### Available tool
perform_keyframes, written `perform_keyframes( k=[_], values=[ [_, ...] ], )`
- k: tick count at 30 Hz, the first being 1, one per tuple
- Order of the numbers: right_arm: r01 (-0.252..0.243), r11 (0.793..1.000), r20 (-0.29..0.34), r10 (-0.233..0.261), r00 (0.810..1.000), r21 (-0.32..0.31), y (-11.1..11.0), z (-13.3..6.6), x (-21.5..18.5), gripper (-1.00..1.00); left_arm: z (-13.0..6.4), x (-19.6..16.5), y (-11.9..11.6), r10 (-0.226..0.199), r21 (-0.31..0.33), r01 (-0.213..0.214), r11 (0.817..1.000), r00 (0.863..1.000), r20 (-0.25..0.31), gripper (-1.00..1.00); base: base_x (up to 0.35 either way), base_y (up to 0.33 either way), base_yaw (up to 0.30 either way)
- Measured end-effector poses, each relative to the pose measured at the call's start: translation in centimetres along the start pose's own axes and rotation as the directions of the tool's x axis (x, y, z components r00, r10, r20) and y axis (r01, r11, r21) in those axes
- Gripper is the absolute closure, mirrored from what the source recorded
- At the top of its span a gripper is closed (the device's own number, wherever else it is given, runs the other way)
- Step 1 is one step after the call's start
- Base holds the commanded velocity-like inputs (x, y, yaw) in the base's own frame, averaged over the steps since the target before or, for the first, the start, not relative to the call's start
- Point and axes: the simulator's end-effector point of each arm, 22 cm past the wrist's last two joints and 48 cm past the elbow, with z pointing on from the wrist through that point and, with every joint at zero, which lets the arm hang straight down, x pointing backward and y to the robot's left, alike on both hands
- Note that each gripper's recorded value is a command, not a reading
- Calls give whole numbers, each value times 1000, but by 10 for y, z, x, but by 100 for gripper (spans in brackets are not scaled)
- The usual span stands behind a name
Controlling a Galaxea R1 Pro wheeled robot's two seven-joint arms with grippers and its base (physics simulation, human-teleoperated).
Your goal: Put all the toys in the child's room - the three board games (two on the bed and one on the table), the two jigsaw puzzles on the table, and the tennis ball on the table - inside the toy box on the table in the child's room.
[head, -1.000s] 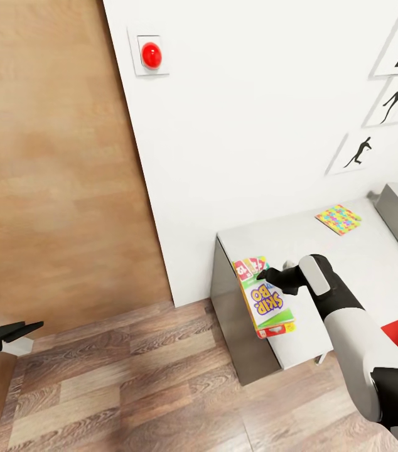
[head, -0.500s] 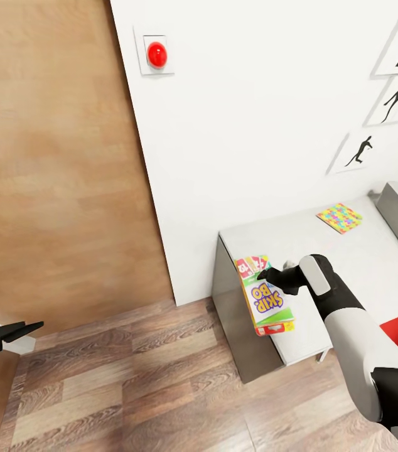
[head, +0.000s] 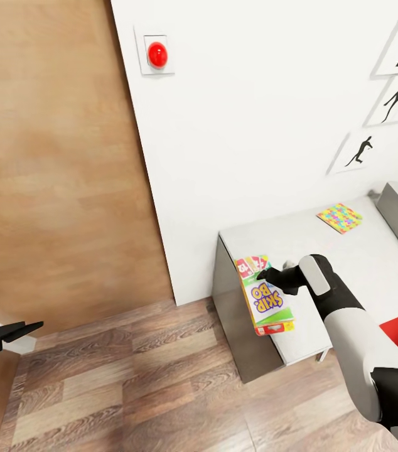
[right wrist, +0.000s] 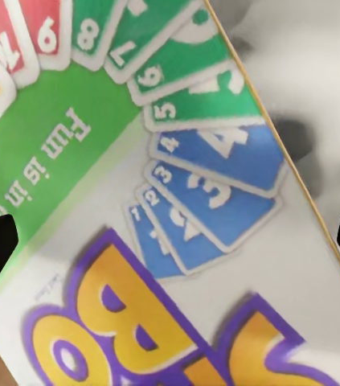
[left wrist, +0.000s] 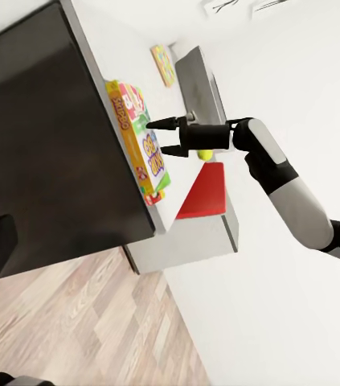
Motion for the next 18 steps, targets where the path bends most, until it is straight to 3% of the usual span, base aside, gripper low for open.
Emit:
perform_keyframes(
  k=[6, 18],
  values=[
    [0, 1000, -1, 0, 1000, -1, 1, 0, 0, -100, 0, 0, 0, 0, 0, 0, 1000, 1000, 1, -100, -33, 99, 0],
    [-1, 1000, 1, 1, 1000, 2, -1, 0, -1, -100, 0, 0, 0, 0, 0, 0, 1000, 1000, 1, -100, -3, 9, 0]
  ],
)
